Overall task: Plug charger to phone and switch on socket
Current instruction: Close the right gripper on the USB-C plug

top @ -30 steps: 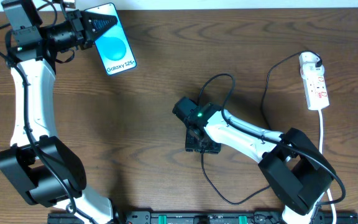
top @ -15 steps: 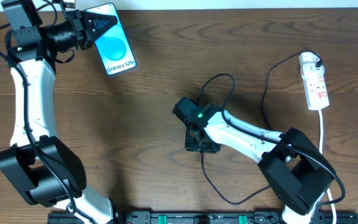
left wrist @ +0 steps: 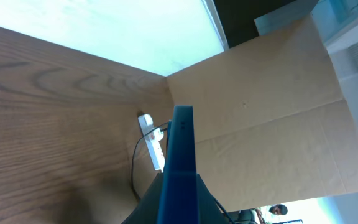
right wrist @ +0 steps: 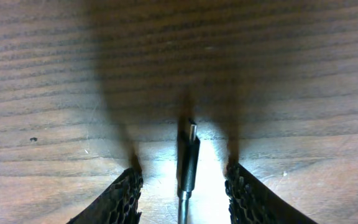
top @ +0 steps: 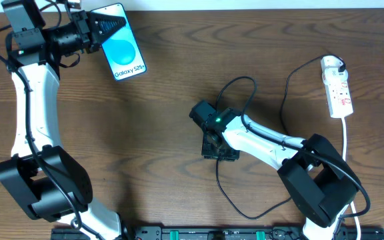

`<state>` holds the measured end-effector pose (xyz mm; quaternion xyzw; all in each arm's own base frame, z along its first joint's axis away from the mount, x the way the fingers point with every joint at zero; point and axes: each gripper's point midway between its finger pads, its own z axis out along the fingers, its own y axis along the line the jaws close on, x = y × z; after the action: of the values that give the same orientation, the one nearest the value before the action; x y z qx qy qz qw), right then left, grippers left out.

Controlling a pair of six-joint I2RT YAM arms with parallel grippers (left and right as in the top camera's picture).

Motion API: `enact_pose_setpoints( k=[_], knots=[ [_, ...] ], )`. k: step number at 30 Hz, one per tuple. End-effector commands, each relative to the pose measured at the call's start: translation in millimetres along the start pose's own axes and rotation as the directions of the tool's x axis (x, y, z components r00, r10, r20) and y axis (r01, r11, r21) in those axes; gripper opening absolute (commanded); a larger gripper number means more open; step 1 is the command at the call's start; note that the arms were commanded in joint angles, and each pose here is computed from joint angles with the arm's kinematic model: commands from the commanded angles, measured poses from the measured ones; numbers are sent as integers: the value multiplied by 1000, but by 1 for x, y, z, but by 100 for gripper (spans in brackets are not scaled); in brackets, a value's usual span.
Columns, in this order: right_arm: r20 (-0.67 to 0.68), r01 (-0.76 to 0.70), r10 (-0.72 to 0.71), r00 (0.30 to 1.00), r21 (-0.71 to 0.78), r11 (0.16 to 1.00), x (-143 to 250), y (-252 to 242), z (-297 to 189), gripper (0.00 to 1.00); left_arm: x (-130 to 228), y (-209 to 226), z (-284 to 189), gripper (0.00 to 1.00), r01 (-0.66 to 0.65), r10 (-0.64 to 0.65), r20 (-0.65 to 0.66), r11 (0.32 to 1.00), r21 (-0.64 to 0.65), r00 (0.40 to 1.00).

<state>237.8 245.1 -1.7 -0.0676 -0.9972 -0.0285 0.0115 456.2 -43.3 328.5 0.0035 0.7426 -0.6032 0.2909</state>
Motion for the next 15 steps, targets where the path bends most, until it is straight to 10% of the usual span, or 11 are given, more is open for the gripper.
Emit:
enact_pose_setpoints(
  k=[1,15],
  knots=[
    [-23,2,-1,1000,17,1000,3,-5,7,42,2,-4,-1,8,-23,23,-8,1000,17,1000],
    [-25,1,-1,1000,20,1000,3,-5,7,20,2,-4,-1,8,-24,24,-8,1000,17,1000]
  ],
)
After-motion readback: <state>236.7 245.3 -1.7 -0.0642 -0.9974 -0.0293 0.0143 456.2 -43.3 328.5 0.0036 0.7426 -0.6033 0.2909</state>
